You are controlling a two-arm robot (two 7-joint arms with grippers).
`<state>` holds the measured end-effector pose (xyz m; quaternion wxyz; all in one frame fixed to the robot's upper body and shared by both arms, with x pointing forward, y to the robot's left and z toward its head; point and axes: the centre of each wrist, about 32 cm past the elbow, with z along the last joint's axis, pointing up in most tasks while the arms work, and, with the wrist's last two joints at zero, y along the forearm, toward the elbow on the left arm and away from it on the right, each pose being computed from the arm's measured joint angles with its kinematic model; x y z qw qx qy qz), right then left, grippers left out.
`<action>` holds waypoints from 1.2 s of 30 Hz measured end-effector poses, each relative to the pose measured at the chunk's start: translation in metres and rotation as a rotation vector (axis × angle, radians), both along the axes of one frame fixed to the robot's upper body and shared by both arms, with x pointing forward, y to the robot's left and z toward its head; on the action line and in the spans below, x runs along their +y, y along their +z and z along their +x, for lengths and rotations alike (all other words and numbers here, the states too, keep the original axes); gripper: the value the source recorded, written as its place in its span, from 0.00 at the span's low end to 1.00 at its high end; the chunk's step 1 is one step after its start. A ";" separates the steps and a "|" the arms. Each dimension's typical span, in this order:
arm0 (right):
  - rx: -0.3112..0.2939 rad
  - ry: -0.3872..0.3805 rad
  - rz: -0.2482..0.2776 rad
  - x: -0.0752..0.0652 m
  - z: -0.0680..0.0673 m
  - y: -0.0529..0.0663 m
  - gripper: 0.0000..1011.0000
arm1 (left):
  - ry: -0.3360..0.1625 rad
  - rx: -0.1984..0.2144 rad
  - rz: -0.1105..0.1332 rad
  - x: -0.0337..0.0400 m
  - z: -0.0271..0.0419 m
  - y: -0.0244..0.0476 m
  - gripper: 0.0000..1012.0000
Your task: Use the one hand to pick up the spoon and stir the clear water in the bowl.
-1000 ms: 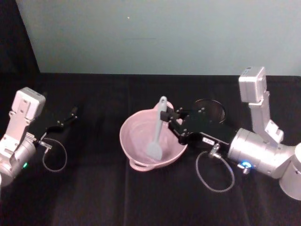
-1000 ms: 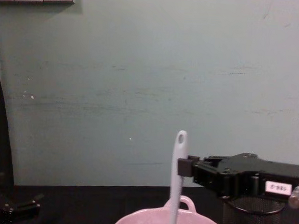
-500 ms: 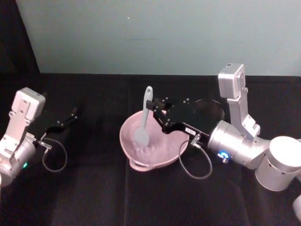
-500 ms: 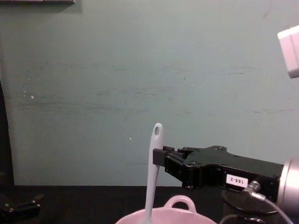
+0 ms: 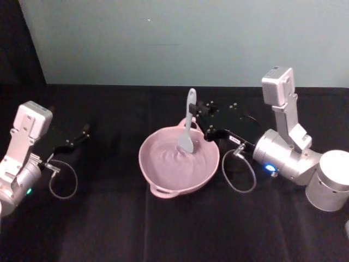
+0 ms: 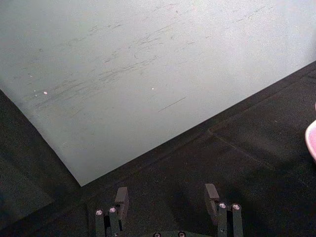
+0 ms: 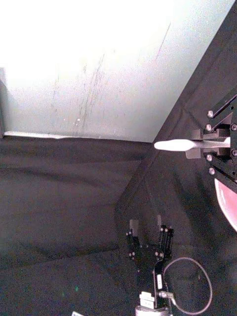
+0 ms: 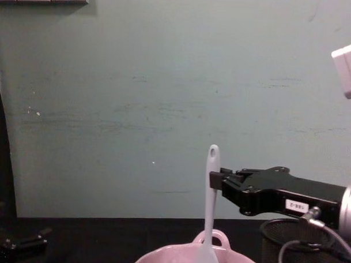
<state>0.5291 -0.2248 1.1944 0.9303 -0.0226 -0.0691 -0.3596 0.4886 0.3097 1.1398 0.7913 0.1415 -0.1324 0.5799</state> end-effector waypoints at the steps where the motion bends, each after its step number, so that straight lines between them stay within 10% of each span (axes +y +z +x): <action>1: -0.001 -0.001 -0.002 -0.001 -0.001 0.001 0.10 | 0.000 0.000 0.000 0.0000 0.0000 0.0000 1.00; 19: 0.058 0.090 0.057 0.001 -0.040 0.005 0.10 | 0.000 0.000 0.000 0.0000 0.0000 0.0000 1.00; 36: 0.009 -0.003 0.085 0.025 -0.010 -0.013 0.10 | 0.000 0.000 0.000 0.0000 0.0000 0.0000 1.00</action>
